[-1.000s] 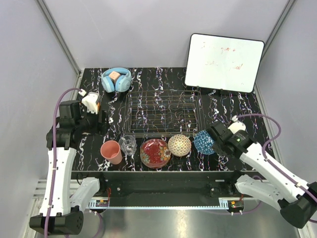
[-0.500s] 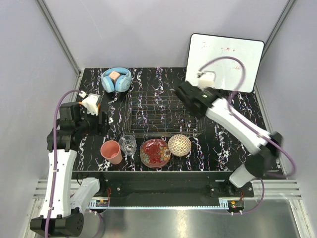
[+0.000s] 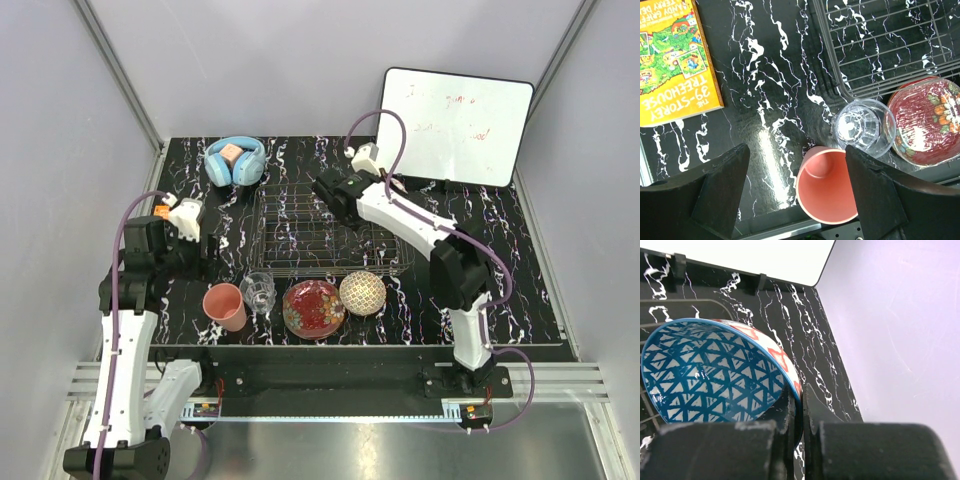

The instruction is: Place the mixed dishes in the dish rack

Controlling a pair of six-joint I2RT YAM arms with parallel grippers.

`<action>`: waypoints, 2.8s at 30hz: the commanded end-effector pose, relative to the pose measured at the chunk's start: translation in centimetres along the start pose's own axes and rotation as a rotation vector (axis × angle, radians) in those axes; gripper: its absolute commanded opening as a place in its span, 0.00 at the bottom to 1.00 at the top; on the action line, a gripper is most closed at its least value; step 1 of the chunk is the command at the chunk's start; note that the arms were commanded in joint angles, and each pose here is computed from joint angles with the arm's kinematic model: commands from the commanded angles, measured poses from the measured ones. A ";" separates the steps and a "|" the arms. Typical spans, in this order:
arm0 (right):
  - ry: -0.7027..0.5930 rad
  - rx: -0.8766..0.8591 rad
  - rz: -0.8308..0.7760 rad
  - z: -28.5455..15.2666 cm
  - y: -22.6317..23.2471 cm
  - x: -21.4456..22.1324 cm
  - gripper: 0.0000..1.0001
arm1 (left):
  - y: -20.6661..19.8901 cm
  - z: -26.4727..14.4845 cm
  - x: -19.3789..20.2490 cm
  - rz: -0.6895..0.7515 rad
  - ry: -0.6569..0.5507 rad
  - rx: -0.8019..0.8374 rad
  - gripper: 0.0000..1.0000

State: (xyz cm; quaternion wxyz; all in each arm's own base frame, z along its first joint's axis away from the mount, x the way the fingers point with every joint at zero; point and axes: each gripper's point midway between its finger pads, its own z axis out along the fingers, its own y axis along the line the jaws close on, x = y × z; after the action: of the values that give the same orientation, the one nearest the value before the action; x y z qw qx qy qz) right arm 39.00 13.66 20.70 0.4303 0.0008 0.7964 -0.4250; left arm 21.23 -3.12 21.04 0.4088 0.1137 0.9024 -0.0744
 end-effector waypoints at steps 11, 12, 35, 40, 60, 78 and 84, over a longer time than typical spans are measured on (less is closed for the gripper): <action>-0.010 0.040 -0.113 0.7 2.9 1.6 0.00 | 0.4 0.0 -2.6 0.009 -0.071 -0.010 0.81; -0.002 0.032 -0.116 0.8 3.3 1.9 0.02 | 0.4 0.0 -2.6 0.007 -0.071 -0.011 0.81; 0.188 -0.298 0.222 -5.1 -1.0 3.8 0.90 | 0.9 -0.2 -2.9 0.012 -0.081 -0.038 0.81; 0.359 -0.770 0.352 -11.5 -0.4 8.5 0.86 | 1.1 -0.1 -2.9 0.014 -0.075 -0.046 0.81; 0.506 -1.091 0.424 -14.4 5.7 19.1 0.70 | 1.0 -0.2 -3.3 0.004 -0.086 -0.046 0.81; 0.515 -1.001 0.441 -12.3 7.4 21.9 0.01 | 1.3 -0.3 -2.7 0.011 -0.077 -0.062 0.81; 0.443 -0.920 0.451 -11.5 3.6 20.2 0.00 | 1.3 -0.3 -2.7 0.016 -0.078 -0.064 0.81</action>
State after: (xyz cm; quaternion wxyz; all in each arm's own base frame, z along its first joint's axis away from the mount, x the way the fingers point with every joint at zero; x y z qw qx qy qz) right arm 19.18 18.75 4.51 0.2429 0.0657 0.9603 0.1204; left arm 22.40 -2.65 21.64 0.4166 0.1055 0.9008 -0.0621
